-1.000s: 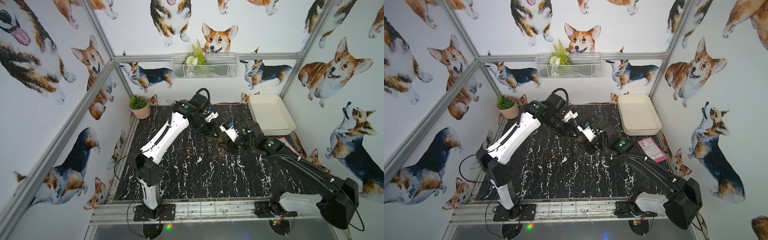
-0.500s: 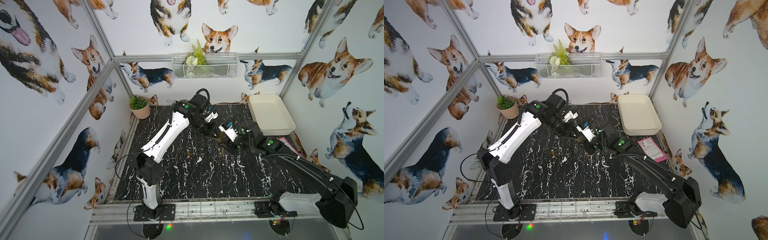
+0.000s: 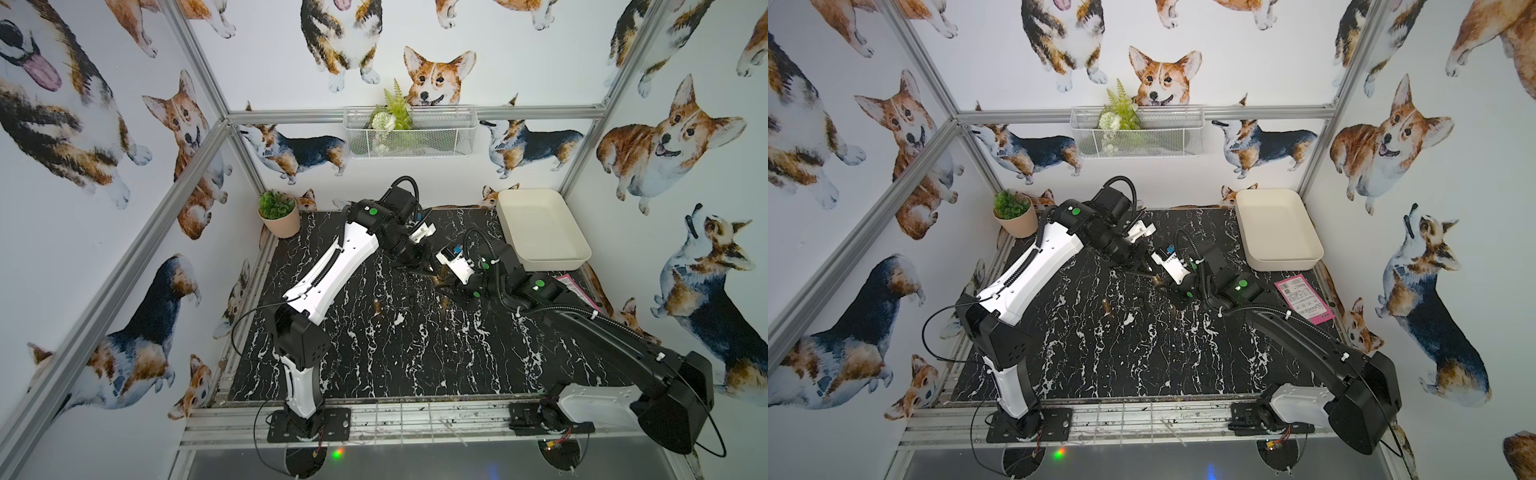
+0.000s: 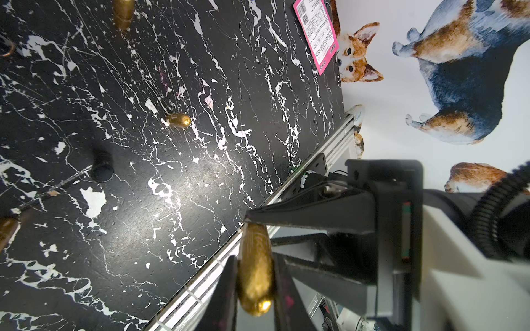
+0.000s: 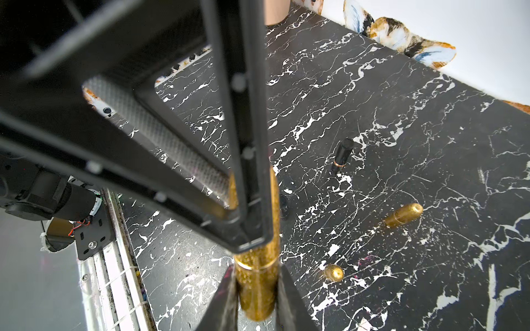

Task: Open the lipstick cap
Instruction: Open the cover of the lipstick.

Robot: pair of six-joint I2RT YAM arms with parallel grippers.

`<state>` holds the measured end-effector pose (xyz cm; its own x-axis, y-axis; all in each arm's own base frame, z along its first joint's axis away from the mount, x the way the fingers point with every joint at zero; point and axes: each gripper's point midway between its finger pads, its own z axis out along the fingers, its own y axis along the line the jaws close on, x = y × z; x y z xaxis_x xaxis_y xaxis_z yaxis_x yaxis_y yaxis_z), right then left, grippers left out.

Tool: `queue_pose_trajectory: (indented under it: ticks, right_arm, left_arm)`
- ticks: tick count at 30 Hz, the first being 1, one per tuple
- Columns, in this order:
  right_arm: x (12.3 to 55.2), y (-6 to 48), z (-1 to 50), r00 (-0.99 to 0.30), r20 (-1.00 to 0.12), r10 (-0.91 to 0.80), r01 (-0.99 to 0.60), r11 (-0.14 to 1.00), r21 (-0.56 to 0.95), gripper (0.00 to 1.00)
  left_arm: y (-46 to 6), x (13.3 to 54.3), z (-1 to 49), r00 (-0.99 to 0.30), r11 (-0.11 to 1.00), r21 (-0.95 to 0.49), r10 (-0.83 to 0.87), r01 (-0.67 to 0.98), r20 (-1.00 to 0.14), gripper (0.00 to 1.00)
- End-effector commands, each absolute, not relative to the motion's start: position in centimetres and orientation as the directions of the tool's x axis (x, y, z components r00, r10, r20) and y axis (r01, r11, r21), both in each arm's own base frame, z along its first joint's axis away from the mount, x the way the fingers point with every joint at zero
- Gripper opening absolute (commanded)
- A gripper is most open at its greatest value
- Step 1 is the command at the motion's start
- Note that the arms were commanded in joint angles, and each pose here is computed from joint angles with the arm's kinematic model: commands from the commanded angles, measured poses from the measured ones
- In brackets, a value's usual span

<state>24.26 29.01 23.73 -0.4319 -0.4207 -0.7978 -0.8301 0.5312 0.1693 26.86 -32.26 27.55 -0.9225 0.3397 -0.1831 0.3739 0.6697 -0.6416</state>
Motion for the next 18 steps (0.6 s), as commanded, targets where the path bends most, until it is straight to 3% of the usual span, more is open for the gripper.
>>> queue_pose_trajectory:
  ticks: [1,5,7,18]
  right_arm:
    - [23.8,29.4,23.7,-0.428,-0.794,-0.432,-0.845,0.503,0.182,0.21]
    - [23.7,29.5,23.6,-0.433,-0.789,-0.435,-0.845,0.500,0.189,0.11]
    - [23.5,29.5,23.5,-0.440,-0.786,-0.434,-0.843,0.500,0.195,0.00]
    - [22.3,29.1,22.1,-0.456,-0.760,-0.464,-0.839,0.510,0.192,0.00]
  left_arm:
    - [-32.7,27.0,28.2,-0.915,0.638,-0.664,0.344,0.391,-0.208,0.00]
    - [-32.4,27.1,28.2,-0.915,0.649,-0.650,0.339,0.395,-0.217,0.00]
    - [-32.2,27.2,28.4,-0.916,0.649,-0.651,0.334,0.394,-0.221,0.00]
    - [-30.8,29.1,30.2,-0.921,0.656,-0.646,0.275,0.391,-0.277,0.00]
